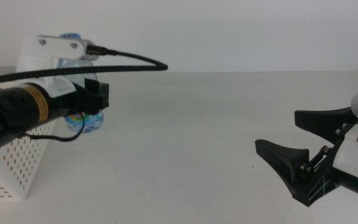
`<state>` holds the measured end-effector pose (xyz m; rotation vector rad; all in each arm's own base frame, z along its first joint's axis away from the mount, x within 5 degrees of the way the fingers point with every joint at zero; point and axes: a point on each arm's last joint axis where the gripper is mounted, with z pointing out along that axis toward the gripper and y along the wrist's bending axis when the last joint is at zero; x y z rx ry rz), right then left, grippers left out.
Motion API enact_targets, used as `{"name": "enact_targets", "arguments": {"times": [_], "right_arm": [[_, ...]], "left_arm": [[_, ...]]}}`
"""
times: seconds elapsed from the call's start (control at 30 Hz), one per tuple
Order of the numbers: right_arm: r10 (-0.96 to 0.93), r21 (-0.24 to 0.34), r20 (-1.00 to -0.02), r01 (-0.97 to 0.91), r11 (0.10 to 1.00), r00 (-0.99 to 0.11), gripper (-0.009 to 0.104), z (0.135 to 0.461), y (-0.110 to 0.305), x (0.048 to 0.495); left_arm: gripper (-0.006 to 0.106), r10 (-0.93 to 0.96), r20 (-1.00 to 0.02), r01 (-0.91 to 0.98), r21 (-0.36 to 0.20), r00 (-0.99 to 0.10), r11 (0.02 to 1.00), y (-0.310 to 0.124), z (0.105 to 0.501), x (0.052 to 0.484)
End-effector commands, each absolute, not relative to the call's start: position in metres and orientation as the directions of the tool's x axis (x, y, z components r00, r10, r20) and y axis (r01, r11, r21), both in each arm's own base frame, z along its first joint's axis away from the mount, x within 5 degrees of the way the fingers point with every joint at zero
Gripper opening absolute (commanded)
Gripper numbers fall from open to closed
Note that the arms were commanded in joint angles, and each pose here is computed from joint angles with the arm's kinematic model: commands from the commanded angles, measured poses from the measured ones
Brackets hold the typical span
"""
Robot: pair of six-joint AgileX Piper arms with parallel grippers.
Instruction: Use arms to grab the bottles and put them into the dustbin to the left of the table.
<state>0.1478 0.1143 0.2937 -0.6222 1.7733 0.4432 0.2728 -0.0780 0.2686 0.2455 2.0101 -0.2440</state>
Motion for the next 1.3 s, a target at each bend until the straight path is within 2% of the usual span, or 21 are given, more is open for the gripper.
{"name": "enact_targets", "arguments": {"times": [0.0, 0.2, 0.37, 0.43, 0.57, 0.67, 0.7, 0.77, 0.87, 0.93, 1.07, 1.27], "right_arm": [[-0.144, -0.034, -0.981, -0.620, 0.784, -0.128, 0.075, 0.309, 0.115, 0.149], [-0.144, -0.034, -0.981, -0.620, 0.784, -0.128, 0.075, 0.309, 0.115, 0.149], [-0.144, -0.034, -0.981, -0.620, 0.784, -0.128, 0.075, 0.309, 0.115, 0.149], [-0.144, -0.034, -0.981, -0.620, 0.784, -0.128, 0.075, 0.309, 0.115, 0.149], [-0.144, -0.034, -0.981, -0.620, 0.784, -0.128, 0.075, 0.309, 0.115, 0.149], [-0.144, -0.034, -0.981, -0.620, 0.784, -0.128, 0.075, 0.309, 0.115, 0.149], [-0.144, -0.034, -0.981, -0.620, 0.784, -0.128, 0.075, 0.309, 0.115, 0.149], [-0.144, -0.034, -0.981, -0.620, 0.784, -0.128, 0.075, 0.309, 0.115, 0.149], [-0.144, -0.034, -0.981, -0.620, 0.784, -0.128, 0.075, 0.309, 0.115, 0.149], [-0.144, -0.034, -0.981, -0.620, 0.784, -0.128, 0.075, 0.309, 0.115, 0.149], [-0.144, -0.034, -0.981, -0.620, 0.784, -0.128, 0.075, 0.309, 0.115, 0.149], [-0.144, -0.034, -0.981, -0.620, 0.784, -0.128, 0.075, 0.309, 0.115, 0.149]], "left_arm": [[0.004, -0.003, -0.954, 0.343, -0.111, -0.300, 0.933, -0.085, 0.307, 0.267], [0.004, 0.056, -0.960, 0.371, -0.052, -0.274, 0.927, -0.085, 0.310, 0.264], [0.004, 0.059, -0.966, 0.406, -0.050, -0.252, 0.913, -0.088, 0.312, 0.264], [0.004, 0.046, -0.968, 0.412, -0.061, -0.246, 0.909, -0.089, 0.314, 0.263], [0.004, -0.065, -0.958, 0.335, -0.161, -0.280, 0.928, -0.085, 0.316, 0.262], [0.003, -0.019, -0.957, 0.296, -0.108, -0.289, 0.949, -0.082, 0.317, 0.259], [0.003, -0.017, -0.952, 0.274, -0.106, -0.307, 0.956, -0.081, 0.318, 0.257], [0.001, 0.032, -0.937, 0.257, -0.062, -0.349, 0.964, -0.078, 0.319, 0.257], [-0.003, 0.149, -0.898, 0.309, 0.016, -0.414, 0.951, -0.079, 0.328, 0.255], [-0.005, 0.211, -0.869, 0.357, 0.043, -0.448, 0.933, -0.080, 0.337, 0.254], [-0.005, 0.229, -0.836, 0.356, 0.043, -0.498, 0.933, -0.068, 0.359, 0.257], [-0.005, 0.163, -0.759, 0.225, 0.023, -0.631, 0.974, -0.023, 0.376, 0.270]]}}
